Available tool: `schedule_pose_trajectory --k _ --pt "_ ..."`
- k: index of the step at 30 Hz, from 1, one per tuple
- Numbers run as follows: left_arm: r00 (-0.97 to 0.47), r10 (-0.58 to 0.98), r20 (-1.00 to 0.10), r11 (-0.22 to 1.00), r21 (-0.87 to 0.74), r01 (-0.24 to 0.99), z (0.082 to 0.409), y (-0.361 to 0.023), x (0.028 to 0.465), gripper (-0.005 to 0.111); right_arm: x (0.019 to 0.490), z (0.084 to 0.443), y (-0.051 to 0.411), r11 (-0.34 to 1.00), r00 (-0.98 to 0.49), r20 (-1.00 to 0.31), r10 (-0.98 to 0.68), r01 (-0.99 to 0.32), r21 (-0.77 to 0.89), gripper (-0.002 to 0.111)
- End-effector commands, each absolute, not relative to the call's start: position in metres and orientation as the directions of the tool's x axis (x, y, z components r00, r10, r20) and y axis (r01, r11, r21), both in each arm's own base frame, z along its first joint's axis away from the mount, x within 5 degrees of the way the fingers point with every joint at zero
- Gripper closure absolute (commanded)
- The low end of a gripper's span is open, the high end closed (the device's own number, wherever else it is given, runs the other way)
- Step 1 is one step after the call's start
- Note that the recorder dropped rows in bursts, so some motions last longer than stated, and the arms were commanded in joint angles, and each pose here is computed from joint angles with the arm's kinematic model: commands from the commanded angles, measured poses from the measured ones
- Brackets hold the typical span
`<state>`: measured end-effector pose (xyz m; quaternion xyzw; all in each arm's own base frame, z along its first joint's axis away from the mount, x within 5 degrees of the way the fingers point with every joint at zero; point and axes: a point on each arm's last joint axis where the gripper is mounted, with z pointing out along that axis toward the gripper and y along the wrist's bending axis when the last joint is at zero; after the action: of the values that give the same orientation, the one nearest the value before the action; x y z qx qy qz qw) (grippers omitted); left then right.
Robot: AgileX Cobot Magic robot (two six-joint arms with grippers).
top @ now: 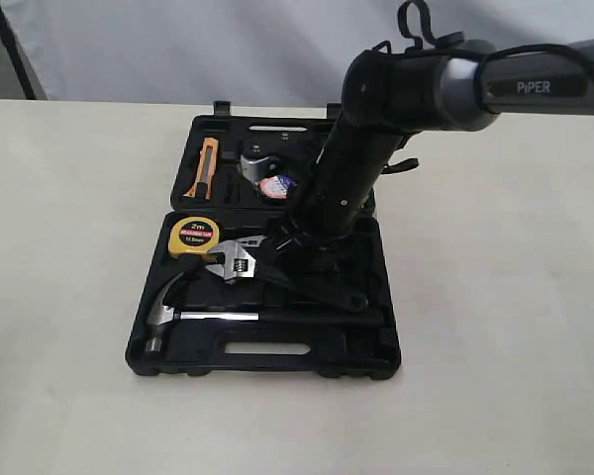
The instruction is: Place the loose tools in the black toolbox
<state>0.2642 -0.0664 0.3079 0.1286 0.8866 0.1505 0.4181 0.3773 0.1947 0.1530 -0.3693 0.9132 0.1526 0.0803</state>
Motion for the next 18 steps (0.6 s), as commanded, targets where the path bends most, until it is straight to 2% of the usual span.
schedule_pose_trajectory --k 1,3,7,11,18 --pt "-0.614 0.334 -0.715 0.932 0.35 0.1 0.307 -0.066 0.263 0.105 0.385 0.181 0.193 0.663 -0.665 -0.321 -0.674 -0.736 0.133 0.062" --pt "-0.614 0.334 -0.715 0.932 0.35 0.1 0.307 -0.066 0.263 0.105 0.383 0.189 0.199 0.651 -0.648 -0.34 -0.682 -0.749 0.123 0.053" --pt "-0.614 0.334 -0.715 0.932 0.35 0.1 0.307 -0.066 0.263 0.105 0.37 0.188 0.213 0.586 -0.581 -0.286 -0.762 -0.807 0.08 0.054" --pt "-0.614 0.334 -0.715 0.932 0.35 0.1 0.307 -0.066 0.263 0.105 0.361 0.177 0.228 0.479 -0.464 -0.195 -0.864 -0.877 -0.039 0.054" --pt "-0.614 0.334 -0.715 0.932 0.35 0.1 0.307 -0.066 0.263 0.105 0.358 0.161 0.246 0.413 -0.391 -0.188 -0.901 -0.905 -0.097 0.054"
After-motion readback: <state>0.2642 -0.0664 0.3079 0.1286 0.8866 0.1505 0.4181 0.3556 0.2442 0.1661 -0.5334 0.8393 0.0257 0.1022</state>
